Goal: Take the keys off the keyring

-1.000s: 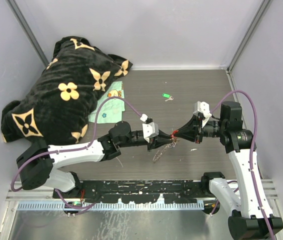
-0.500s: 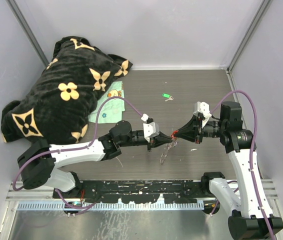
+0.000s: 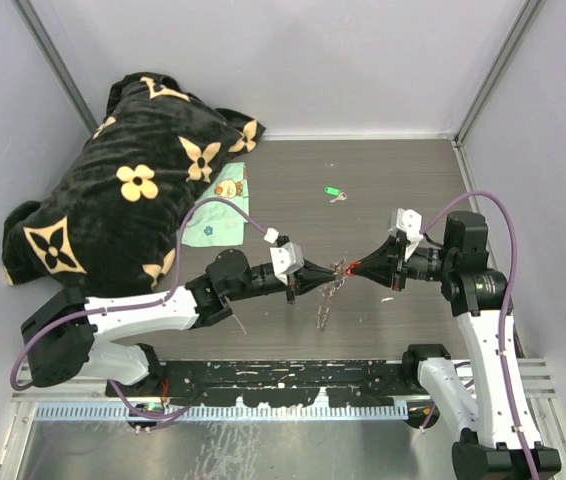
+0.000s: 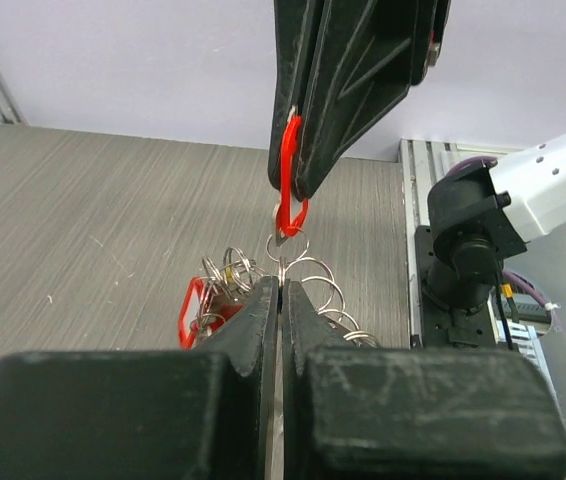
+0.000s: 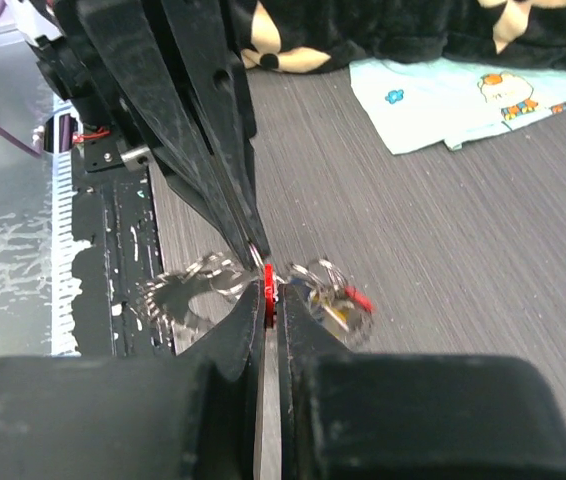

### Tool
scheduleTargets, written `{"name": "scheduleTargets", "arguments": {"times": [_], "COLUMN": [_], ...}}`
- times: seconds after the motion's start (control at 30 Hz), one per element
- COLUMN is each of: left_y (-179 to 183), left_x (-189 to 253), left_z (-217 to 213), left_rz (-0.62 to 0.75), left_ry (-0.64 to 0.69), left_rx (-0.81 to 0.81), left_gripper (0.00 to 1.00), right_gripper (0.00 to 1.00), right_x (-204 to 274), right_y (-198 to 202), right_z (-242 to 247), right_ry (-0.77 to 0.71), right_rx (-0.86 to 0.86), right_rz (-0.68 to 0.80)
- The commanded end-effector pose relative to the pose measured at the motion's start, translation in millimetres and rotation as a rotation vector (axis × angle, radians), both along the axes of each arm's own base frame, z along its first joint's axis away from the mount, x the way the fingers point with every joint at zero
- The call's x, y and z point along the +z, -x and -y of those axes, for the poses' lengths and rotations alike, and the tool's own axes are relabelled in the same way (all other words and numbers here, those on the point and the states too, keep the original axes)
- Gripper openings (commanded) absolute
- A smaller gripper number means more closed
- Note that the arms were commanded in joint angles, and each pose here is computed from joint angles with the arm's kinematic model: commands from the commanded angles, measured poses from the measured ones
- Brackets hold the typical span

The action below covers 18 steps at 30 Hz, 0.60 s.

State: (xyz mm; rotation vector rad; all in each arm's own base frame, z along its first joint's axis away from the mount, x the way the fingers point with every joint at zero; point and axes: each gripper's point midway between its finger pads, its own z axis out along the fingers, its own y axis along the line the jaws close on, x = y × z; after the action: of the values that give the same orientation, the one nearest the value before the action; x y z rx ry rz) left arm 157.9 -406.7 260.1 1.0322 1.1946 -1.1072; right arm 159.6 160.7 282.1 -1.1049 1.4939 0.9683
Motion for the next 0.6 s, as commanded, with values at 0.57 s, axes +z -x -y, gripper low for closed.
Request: {"name": "scheduleTargets", "arguments": {"times": [0.57], "left_y": [-28], "left_x": [63], "left_z": [-19], "left_rz": [-0.026], "left_ry": [0.368], "left_rx": [0.196], "left_gripper": [0.0], "right_gripper": [0.01], "right_x": [-3], "right_y": [-2], "right_z": [-4], "right_ry": [-0.057], "right_rx": [0.021], "right_rz": [-0.032]}}
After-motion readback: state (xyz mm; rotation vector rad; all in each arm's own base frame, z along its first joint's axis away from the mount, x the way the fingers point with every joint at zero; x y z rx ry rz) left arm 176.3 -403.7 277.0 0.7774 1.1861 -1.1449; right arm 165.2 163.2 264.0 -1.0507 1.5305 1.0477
